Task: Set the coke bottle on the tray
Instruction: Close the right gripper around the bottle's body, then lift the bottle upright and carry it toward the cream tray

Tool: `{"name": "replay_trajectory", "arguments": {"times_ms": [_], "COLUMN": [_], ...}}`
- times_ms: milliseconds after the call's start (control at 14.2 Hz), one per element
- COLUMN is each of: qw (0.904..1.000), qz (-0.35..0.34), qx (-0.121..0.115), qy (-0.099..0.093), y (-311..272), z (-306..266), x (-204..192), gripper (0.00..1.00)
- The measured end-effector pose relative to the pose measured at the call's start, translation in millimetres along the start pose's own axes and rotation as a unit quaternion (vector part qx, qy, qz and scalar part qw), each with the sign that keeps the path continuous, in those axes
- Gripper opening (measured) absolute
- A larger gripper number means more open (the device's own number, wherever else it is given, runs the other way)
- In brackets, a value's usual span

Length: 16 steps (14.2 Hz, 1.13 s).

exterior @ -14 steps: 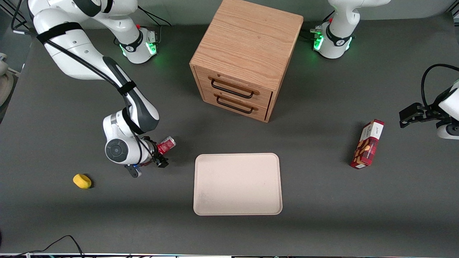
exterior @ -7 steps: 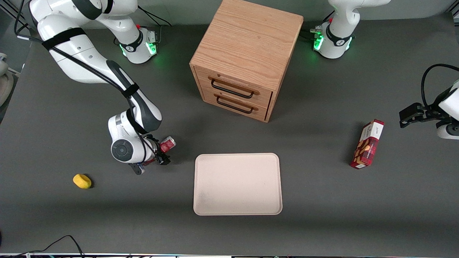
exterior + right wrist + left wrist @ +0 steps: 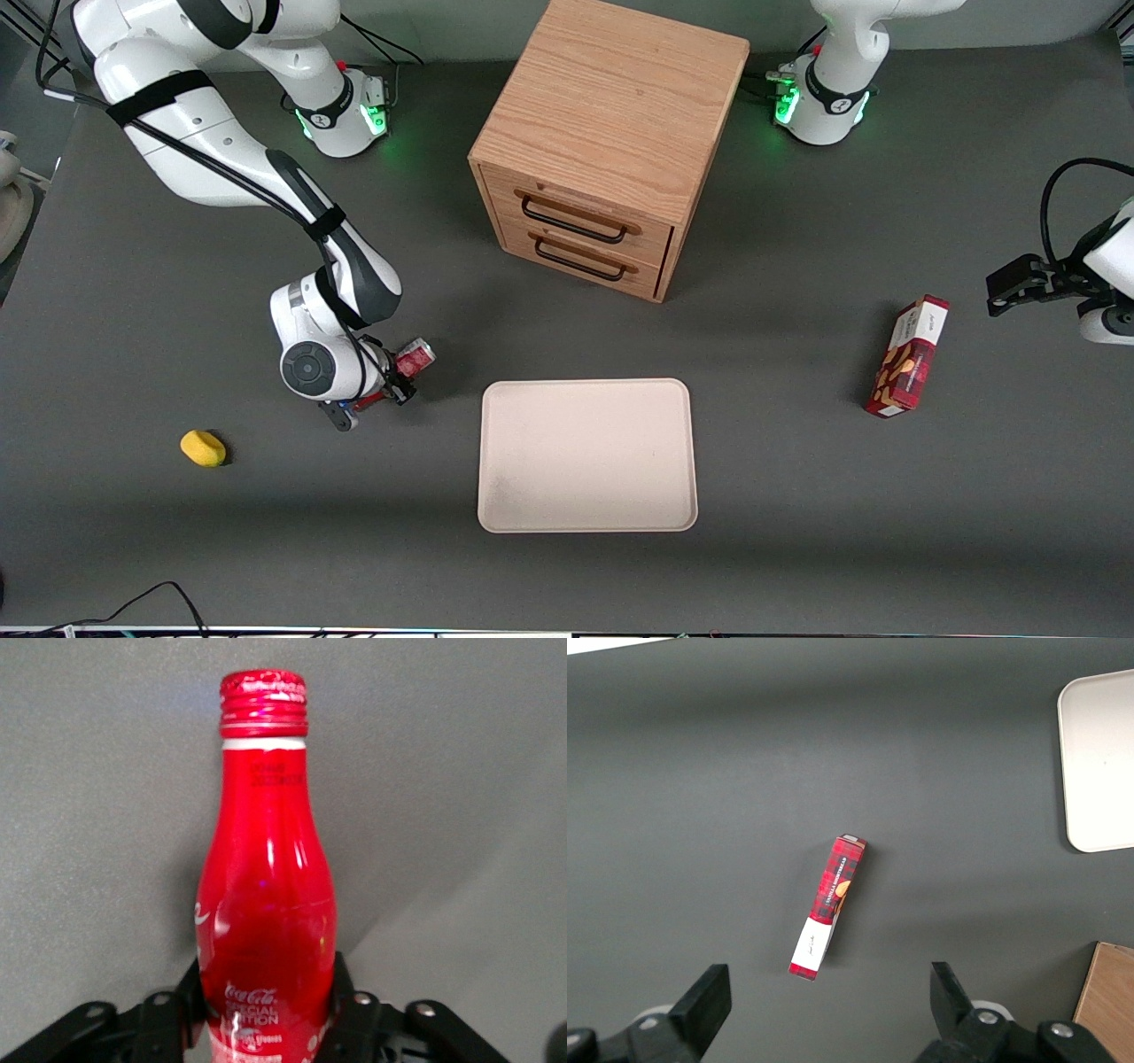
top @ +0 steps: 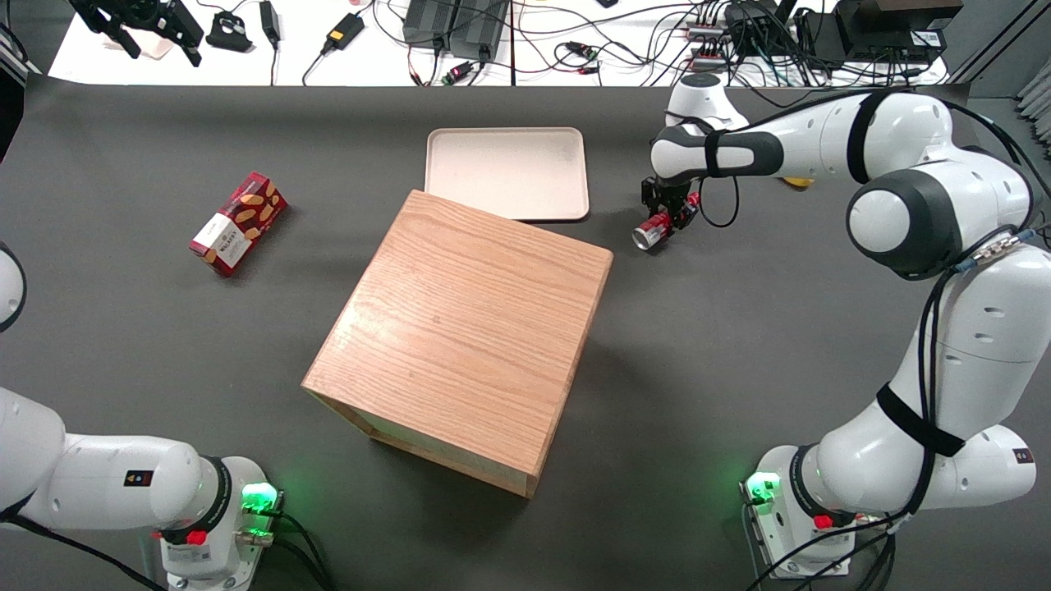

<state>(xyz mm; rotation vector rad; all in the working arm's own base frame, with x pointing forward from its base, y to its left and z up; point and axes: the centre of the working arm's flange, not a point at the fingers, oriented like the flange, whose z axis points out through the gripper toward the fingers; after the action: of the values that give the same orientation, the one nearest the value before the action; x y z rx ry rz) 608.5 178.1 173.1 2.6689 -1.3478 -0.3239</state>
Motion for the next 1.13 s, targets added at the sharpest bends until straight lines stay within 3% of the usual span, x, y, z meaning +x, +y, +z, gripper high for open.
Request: {"name": "replay_trajectory", "arguments": {"times_ms": [423,775,986,1127], "qw": [0.9999,0.9987,0.9932,0.9836], "qz": [-0.003,-0.039,-0.095,-0.151], "qx": [0.011,0.016,0.053,0.086], "qy": [0.008,0.026,0.040,0.049], "y": [-4,-16,-20,-28], "z": [-15,-143,-223,-259], "x": [0,3,-7,-25], "gripper": [0.54,0.54,0.54,0.54]}}
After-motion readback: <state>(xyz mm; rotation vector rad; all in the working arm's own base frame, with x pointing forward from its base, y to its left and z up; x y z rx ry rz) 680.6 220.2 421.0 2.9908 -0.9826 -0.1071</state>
